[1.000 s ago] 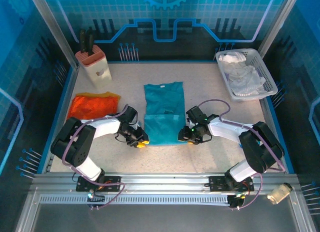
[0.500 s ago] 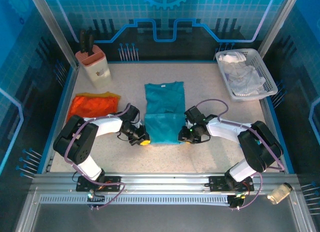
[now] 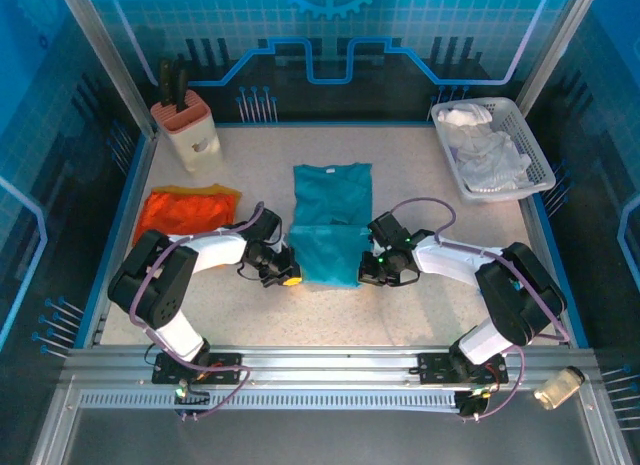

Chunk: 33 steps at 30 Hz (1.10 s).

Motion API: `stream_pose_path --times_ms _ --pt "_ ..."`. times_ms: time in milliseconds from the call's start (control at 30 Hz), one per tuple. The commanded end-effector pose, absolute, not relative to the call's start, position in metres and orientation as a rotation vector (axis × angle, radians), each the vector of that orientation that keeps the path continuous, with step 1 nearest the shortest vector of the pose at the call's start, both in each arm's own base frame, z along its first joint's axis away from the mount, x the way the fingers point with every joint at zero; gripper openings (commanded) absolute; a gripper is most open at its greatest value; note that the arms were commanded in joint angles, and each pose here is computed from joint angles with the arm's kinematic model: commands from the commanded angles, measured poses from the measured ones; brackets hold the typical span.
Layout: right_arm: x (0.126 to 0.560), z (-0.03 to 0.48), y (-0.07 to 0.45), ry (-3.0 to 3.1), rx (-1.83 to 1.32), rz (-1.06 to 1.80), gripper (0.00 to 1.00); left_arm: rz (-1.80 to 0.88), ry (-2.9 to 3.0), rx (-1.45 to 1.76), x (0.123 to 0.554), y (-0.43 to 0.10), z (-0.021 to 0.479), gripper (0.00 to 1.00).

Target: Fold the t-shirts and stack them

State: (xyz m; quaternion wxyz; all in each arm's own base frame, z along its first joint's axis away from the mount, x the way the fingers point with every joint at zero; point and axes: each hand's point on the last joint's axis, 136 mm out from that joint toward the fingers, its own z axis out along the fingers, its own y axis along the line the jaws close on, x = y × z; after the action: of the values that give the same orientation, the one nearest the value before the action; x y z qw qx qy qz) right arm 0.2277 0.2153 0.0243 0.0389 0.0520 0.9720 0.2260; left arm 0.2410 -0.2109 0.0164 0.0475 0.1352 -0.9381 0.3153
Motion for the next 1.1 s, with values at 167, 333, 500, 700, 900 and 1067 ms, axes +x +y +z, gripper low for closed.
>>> stream_pose_path --times_ms 167,333,500,700,900,1067 --pt "0.219 0.038 0.208 2.952 0.089 0.705 0.00 0.938 -2.925 0.335 0.233 -0.211 0.032 0.00" --pt "0.204 0.039 0.201 2.973 0.055 0.696 0.00 0.924 -2.928 0.334 0.217 -0.215 0.038 0.00" --pt "0.185 0.041 0.191 2.967 0.061 0.724 0.00 0.925 -2.936 0.352 0.194 -0.216 0.044 0.00" --pt "0.168 0.060 0.181 2.936 0.076 0.751 0.00 0.957 -2.961 0.366 0.168 -0.223 0.068 0.00" --pt "0.164 0.067 0.177 2.909 0.082 0.760 0.00 0.996 -2.961 0.442 0.159 -0.220 0.072 0.00" --pt "0.159 0.058 0.178 2.926 0.095 0.776 0.01 0.996 -2.948 0.456 0.154 -0.222 0.061 0.00"
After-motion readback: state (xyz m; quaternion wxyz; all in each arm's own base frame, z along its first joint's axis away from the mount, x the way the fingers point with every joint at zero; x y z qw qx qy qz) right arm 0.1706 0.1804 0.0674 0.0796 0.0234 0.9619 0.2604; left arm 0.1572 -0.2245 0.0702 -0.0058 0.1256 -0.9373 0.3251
